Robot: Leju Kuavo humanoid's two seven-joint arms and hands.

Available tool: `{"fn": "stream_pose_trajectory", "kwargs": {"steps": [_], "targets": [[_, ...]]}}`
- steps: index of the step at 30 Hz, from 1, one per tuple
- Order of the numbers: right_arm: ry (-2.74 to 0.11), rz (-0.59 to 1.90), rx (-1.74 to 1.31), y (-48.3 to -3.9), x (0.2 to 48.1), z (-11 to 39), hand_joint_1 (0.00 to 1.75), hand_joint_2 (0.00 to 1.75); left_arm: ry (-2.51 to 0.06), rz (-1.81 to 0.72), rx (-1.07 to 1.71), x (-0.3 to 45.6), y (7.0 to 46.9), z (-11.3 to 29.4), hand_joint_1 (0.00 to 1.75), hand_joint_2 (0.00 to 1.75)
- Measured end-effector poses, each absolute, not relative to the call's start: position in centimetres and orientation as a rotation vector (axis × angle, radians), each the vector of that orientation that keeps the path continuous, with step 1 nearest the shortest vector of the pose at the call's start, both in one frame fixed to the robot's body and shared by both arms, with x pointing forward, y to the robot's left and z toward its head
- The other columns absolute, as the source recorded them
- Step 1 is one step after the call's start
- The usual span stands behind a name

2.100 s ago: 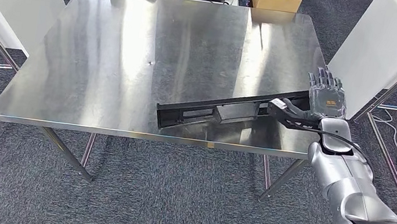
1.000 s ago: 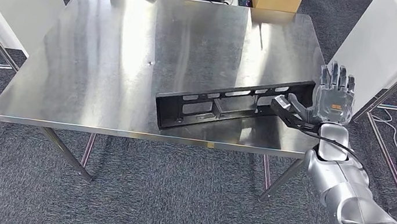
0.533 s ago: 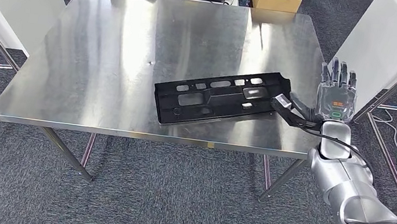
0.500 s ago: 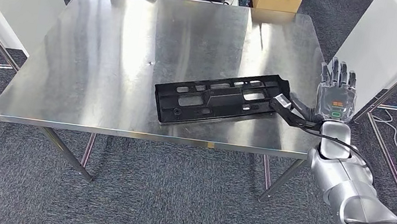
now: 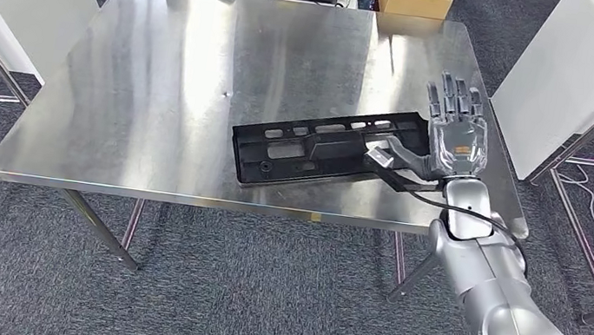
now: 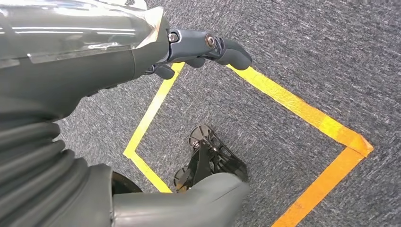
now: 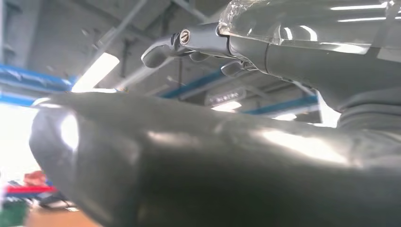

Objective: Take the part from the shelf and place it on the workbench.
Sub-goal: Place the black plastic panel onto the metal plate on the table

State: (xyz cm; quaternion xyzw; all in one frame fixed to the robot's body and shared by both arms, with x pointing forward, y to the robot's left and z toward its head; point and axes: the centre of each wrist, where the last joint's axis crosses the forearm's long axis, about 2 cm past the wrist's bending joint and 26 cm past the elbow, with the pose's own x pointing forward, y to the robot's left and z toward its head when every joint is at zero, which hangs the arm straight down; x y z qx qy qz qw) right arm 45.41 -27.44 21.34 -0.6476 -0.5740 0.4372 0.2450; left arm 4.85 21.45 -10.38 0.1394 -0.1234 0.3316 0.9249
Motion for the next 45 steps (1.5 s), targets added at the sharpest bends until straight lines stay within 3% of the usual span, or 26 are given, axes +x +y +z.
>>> {"fn": "stream_pose_trajectory", "kwargs": {"steps": [7, 18, 28, 39, 45], "targets": [[-1.743, 1.211, -1.757, -26.2, 42.9, 20.9, 0.0, 0.0, -0.274, 0.699, 0.271, 4.8, 21.5, -10.4, 0.0, 0.0], [-2.019, 1.101, -1.691, -25.8, 34.9, 19.7, 0.0, 0.0, -0.272, 0.761, 0.283, 4.4, 21.5, -10.5, 0.0, 0.0], [-2.084, 1.053, -1.693, -26.3, 32.4, 20.3, 0.0, 0.0, -0.28, 0.775, 0.267, 4.3, 21.5, -10.5, 0.0, 0.0], [-2.146, 1.043, -1.634, -30.4, 24.4, 19.3, 0.0, 0.0, -0.312, 0.746, 0.223, 3.8, 20.7, -10.5, 0.0, 0.0], [-2.152, 1.039, -1.632, -30.7, 23.7, 19.4, 0.0, 0.0, -0.316, 0.741, 0.219, 3.8, 20.6, -10.4, 0.0, 0.0]]}}
